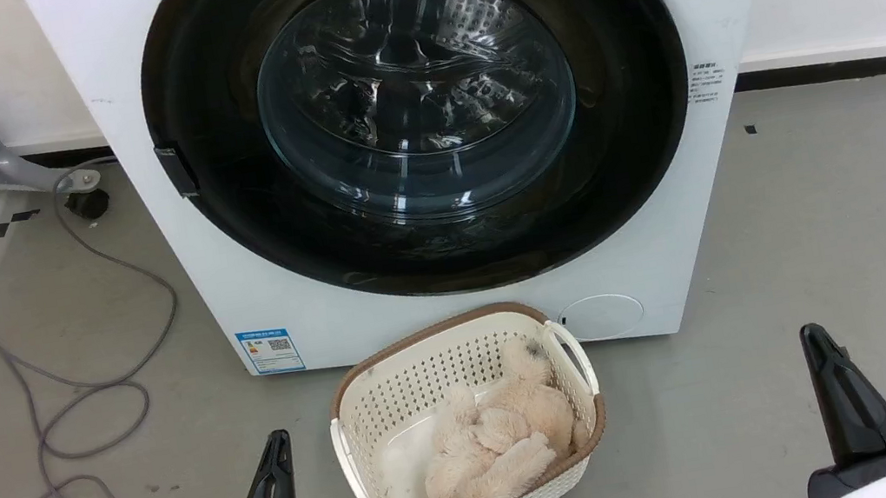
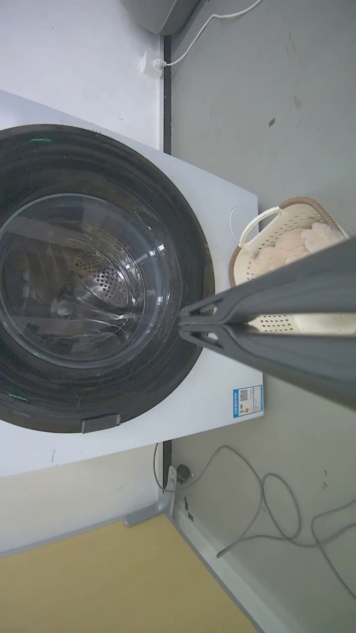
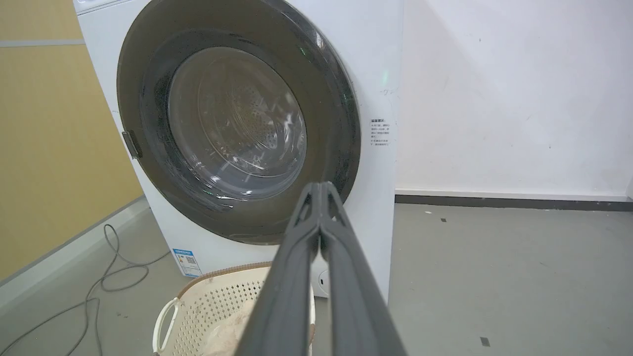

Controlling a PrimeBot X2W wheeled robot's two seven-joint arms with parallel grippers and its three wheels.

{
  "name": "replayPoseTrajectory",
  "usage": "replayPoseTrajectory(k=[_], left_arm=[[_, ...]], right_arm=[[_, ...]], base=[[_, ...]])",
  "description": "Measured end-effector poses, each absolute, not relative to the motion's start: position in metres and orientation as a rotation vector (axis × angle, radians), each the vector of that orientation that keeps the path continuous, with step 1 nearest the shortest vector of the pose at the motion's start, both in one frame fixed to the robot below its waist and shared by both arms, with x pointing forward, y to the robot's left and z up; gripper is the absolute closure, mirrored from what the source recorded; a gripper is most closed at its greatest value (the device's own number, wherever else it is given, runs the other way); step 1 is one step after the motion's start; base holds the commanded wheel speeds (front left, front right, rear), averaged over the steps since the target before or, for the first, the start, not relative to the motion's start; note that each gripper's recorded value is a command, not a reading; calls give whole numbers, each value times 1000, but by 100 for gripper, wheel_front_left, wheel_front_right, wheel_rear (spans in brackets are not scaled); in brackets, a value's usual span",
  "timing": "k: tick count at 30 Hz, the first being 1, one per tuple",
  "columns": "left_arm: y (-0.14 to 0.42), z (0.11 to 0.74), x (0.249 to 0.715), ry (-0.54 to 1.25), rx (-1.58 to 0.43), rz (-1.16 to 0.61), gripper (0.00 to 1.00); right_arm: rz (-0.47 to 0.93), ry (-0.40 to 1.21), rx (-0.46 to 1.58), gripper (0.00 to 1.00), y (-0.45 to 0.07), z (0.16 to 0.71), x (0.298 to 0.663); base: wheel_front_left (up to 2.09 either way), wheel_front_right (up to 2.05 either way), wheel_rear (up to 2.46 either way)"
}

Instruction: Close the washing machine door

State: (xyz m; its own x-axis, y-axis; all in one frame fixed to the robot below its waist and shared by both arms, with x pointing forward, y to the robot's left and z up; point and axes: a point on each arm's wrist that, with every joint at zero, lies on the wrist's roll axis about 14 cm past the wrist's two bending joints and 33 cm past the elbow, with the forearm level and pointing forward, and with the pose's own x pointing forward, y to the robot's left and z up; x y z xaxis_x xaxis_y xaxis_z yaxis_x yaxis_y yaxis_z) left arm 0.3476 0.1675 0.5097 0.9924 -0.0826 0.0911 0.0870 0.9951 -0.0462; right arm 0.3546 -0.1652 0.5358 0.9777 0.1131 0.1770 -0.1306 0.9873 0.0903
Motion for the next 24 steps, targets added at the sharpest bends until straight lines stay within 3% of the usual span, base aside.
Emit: replayPoseTrajectory(k=[24], left_arm=[[168,509,350,-60,-36,-79,100]], right_arm=[[124,-128,80,100,-165,530,356]], base=[[0,0,0]])
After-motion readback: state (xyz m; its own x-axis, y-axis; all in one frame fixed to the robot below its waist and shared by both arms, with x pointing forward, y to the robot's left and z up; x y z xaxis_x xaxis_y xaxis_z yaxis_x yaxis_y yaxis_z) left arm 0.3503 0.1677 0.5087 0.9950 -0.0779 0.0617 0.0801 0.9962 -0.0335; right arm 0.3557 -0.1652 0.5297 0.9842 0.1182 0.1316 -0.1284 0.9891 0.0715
